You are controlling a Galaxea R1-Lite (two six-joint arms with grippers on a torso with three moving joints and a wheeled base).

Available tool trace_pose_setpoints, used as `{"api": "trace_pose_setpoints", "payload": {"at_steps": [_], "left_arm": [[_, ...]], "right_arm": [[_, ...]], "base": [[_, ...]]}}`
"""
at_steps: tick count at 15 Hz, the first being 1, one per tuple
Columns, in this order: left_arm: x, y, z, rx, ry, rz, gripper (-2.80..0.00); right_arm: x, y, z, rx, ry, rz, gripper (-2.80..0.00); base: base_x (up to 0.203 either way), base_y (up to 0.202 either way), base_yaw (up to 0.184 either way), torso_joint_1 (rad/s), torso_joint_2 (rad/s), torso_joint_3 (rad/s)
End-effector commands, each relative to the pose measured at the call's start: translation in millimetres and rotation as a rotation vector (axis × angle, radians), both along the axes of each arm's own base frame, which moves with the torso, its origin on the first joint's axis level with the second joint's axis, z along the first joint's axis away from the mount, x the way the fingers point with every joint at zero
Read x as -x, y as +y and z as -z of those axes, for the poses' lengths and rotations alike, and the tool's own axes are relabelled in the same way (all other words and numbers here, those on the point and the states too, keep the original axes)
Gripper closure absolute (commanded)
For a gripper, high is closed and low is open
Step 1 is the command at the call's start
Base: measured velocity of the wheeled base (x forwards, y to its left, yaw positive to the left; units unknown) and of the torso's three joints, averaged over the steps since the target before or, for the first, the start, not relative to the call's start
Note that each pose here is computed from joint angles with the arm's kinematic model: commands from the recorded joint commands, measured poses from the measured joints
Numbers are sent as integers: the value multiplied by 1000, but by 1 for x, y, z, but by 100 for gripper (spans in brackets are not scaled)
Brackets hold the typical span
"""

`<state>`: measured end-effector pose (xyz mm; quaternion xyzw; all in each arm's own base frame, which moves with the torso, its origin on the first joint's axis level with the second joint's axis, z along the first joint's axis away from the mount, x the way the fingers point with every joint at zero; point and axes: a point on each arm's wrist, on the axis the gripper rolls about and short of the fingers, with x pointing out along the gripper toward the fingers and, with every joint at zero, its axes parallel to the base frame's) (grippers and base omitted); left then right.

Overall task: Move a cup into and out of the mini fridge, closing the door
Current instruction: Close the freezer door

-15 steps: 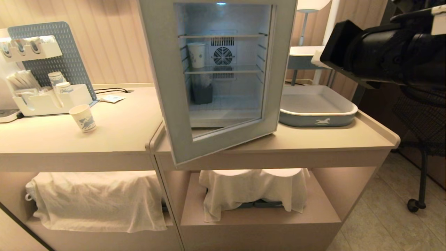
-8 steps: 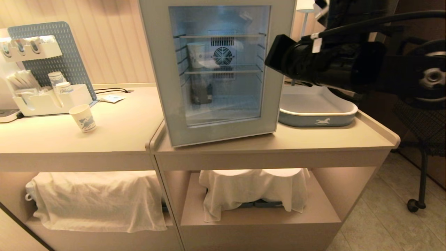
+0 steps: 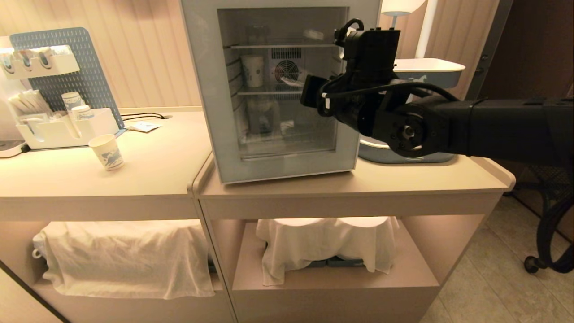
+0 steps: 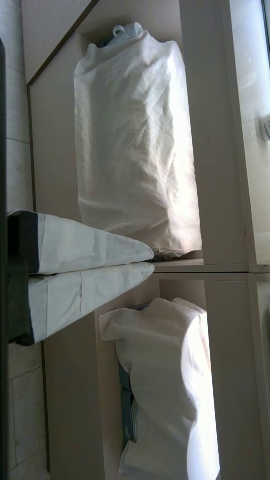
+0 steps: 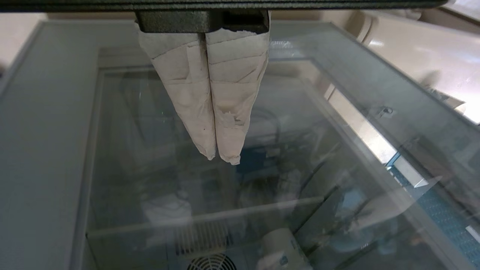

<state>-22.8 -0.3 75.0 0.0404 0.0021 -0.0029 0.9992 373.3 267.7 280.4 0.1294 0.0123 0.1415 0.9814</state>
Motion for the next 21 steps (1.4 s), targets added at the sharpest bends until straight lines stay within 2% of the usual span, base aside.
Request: {"api": "trace_pose_setpoints", "payload": {"at_steps": [1, 6, 12, 19, 21], "left_arm": [[0, 0, 0, 0, 0, 0, 0], [0, 0, 0, 0, 0, -1, 0], [0, 0, 0, 0, 0, 2, 0], [0, 0, 0, 0, 0, -1, 0], [0, 0, 0, 0, 0, 1, 0]], "right_arm": [[-11, 6, 22, 27, 36, 5, 0], [-25, 13, 51, 57, 80, 33, 0], [-42, 4, 71, 84, 110, 77, 0], [-53, -3, 83, 90, 120, 91, 0], [-45, -8, 76, 126, 149, 89, 0]], "base": [[0, 0, 0, 0, 0, 0], [0, 0, 0, 0, 0, 0], [0, 0, 0, 0, 0, 0], [0, 0, 0, 0, 0, 0], [0, 0, 0, 0, 0, 0]]}}
